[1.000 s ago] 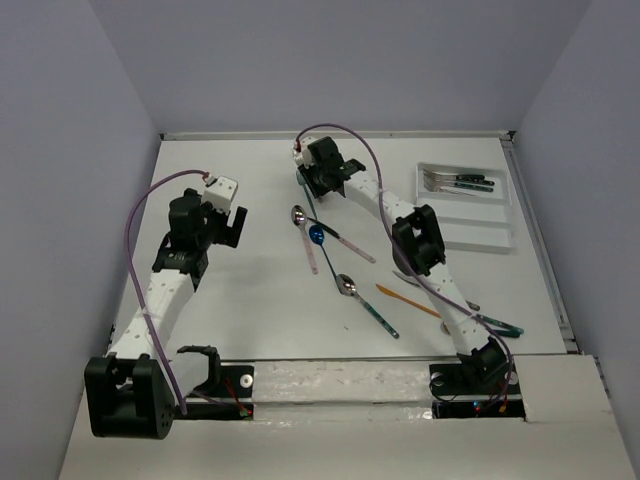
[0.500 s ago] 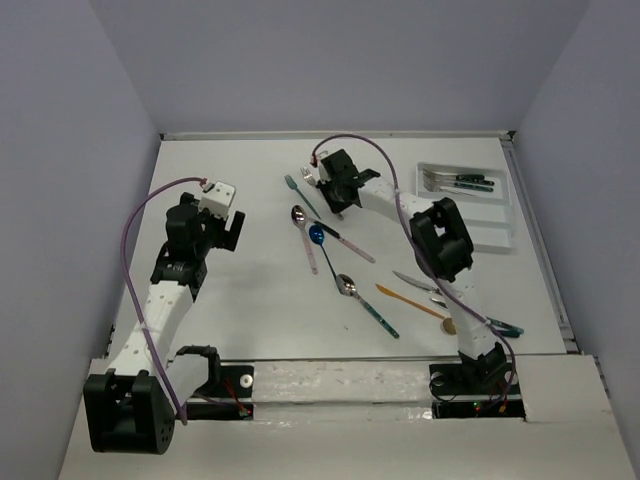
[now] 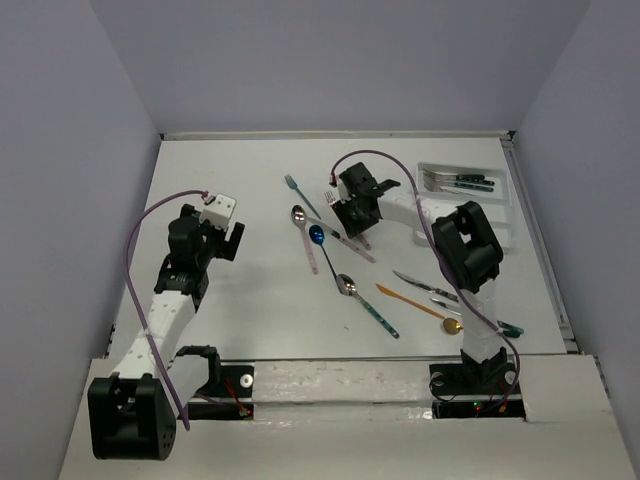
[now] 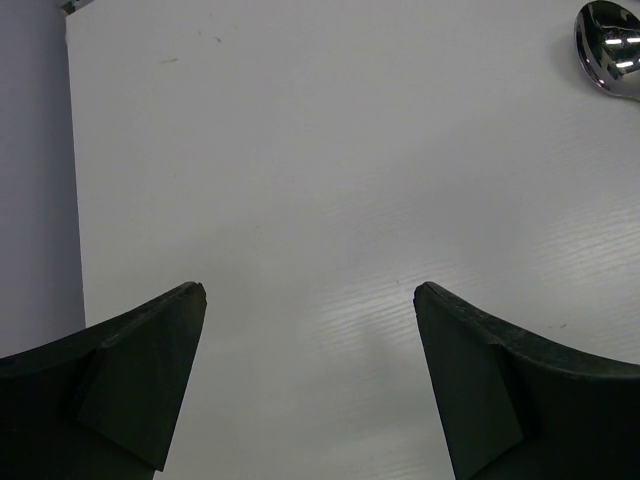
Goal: Sort the eating utensils into containers
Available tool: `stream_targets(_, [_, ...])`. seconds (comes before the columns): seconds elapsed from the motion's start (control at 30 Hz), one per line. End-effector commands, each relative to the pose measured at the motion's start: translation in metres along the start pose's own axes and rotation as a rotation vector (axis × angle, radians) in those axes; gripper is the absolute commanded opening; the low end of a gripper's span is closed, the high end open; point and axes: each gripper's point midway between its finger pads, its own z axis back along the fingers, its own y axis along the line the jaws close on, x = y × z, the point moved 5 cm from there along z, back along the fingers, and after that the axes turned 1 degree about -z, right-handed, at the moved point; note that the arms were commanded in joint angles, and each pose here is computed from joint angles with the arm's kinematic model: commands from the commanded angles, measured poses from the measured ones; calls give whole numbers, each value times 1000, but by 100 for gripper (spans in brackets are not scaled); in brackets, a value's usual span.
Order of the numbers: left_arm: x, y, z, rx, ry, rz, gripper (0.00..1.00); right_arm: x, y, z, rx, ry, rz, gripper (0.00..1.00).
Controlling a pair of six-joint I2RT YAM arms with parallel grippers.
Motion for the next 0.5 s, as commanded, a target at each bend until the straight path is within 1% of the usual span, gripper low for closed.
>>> stream_targets(0.0, [10,12,6,72,-75,-16,99,3,-3,-22,-3,30,-16,50])
stream_targets(0.13, [12,12,9,73,-98,-19,99,14,-8,-31,-41,24,-4,46])
stream_targets(0.2, [12,14,10,81,-101,-19,99,15,-11,-35,-62,31,1,40])
stream_targets(0.23, [11,14,10,83,-99,-18,99,15,-11,-37,-62,35,3,36])
stream_targets(0.27, [12,14,10,85,-103,-20,99,16,-11,-38,-59,32,14,21])
stream_targets(0.33, [9,14,10,88,-97,-20,99,19,-11,-38,-53,26,33,5])
stream_targets(0.37, [8,14,9,88,-98,-19,99,30,-13,-31,-55,-3,71,0])
stream_targets(0.43, [5,12,8,77,-93,-19,99,47,-17,-17,-76,-61,108,0])
stream_targets(0.47, [4,12,7,77,-95,-19,99,60,-21,-7,-96,-111,142,0])
